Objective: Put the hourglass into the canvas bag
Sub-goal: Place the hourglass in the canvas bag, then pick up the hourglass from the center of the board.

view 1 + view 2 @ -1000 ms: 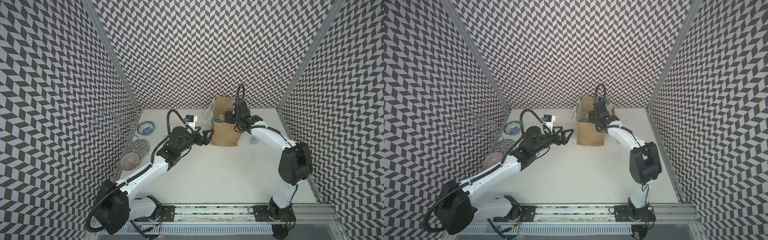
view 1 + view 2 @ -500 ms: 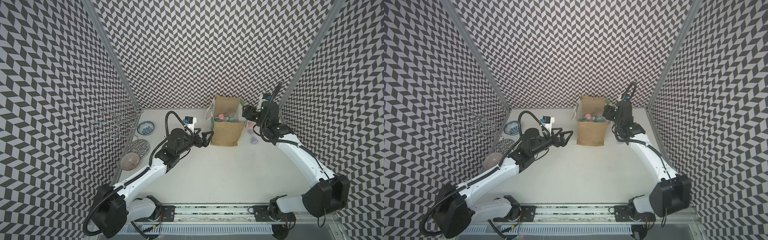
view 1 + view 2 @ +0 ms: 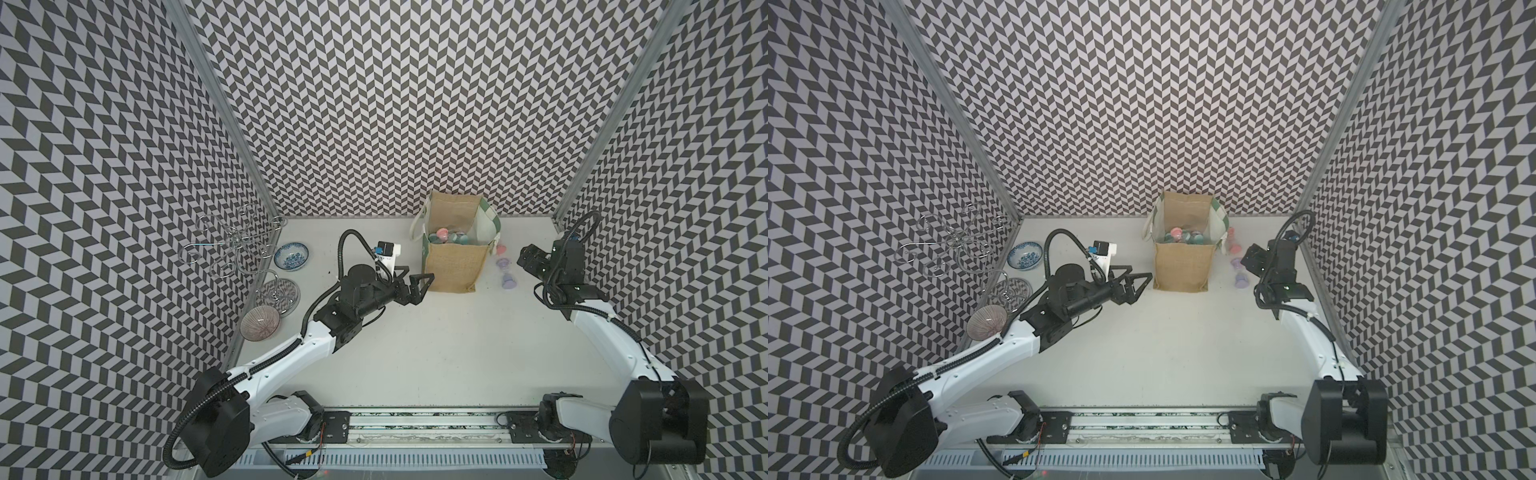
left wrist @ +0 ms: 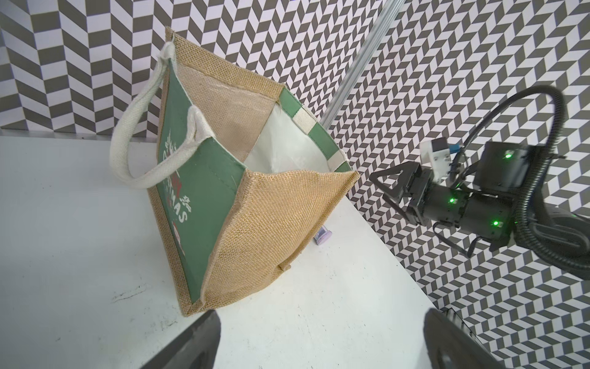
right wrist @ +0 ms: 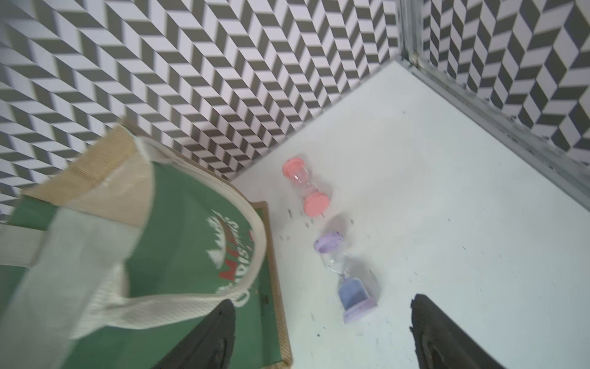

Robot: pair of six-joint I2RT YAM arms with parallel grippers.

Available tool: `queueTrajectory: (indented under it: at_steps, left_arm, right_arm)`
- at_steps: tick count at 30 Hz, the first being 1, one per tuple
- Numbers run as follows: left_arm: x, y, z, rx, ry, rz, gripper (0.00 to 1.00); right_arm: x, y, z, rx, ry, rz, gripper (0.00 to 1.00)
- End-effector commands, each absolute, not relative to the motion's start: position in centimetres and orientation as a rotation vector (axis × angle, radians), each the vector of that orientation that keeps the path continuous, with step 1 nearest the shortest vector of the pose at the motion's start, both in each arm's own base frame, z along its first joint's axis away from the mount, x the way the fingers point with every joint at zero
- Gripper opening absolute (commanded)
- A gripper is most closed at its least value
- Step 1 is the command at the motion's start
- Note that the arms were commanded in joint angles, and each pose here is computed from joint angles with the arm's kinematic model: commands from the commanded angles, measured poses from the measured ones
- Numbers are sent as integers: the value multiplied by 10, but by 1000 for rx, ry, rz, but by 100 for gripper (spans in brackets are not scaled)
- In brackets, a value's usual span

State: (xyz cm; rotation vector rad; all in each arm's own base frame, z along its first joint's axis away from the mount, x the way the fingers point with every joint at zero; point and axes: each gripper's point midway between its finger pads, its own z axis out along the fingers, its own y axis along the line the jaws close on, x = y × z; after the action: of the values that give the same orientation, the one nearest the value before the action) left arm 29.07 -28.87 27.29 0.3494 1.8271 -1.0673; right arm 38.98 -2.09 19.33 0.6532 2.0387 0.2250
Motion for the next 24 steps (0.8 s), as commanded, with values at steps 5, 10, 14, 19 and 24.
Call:
queueTrajectory:
  at_steps: [5, 10, 14, 19, 24]
  left_arm:
    - [283, -298, 272, 349, 1805, -1096, 99]
    - [284, -305, 267, 351, 1814, -1104, 99]
    - [284, -312, 263, 356, 1819, -1115, 99]
    - [284, -317, 259, 368, 1826, -1115, 99]
    - [285, -319, 257, 368, 1828, -1115, 99]
  right_arm:
    - [405, -19, 152, 613, 2075, 272, 85]
    - [420, -15, 114, 581, 2204, 274, 85]
    - [432, -4, 93, 526, 2270, 328, 85]
    - [437, 3, 72, 504, 2335, 333, 84]
    - [435, 4, 56, 498, 2391, 287, 81]
